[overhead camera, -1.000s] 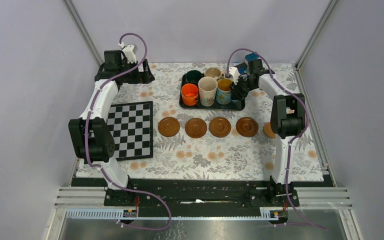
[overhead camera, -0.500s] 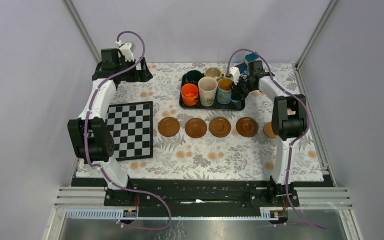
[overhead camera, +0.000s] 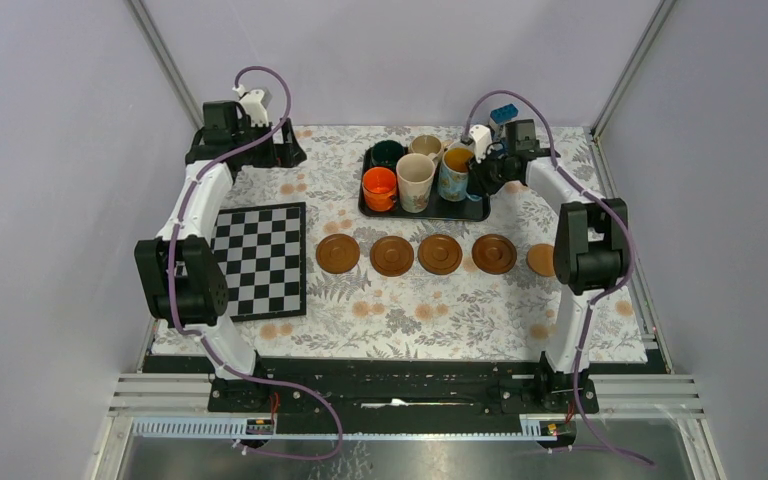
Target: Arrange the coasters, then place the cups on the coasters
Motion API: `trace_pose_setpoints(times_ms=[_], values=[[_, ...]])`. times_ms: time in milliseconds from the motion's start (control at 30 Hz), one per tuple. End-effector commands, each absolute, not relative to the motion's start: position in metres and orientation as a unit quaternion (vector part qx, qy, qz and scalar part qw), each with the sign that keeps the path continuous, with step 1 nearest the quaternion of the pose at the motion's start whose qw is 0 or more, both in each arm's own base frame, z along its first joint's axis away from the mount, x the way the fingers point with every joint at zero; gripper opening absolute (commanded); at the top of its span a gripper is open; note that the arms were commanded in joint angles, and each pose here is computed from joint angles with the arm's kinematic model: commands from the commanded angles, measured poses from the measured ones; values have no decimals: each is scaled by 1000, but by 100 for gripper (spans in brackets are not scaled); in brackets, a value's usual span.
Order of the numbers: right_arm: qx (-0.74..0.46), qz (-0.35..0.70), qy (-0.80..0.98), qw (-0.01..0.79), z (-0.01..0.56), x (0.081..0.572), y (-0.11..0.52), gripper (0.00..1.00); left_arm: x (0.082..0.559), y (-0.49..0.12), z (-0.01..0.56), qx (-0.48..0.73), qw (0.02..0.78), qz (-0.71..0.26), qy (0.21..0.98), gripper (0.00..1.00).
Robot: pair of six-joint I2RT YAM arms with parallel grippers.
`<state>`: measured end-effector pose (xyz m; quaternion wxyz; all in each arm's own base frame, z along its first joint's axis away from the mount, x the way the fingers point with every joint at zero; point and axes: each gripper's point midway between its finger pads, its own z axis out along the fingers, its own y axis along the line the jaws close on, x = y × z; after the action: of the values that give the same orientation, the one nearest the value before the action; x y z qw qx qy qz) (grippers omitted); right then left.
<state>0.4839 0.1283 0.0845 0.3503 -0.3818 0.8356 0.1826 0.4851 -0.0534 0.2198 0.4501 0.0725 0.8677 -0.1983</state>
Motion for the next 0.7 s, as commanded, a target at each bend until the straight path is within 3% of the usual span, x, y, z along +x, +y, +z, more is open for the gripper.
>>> trace_pose_setpoints(times_ms=[0, 333, 667], values=[[-387, 171, 792, 440, 173, 490, 132, 0, 486, -46, 264, 78, 509, -190, 836, 99], [-383, 178, 811, 404, 192, 414, 139, 0, 481, -30, 274, 32, 515, -190, 835, 99], [-423, 210, 773, 424, 201, 348, 240, 0, 464, -9, 280, -2, 525, -172, 834, 99]])
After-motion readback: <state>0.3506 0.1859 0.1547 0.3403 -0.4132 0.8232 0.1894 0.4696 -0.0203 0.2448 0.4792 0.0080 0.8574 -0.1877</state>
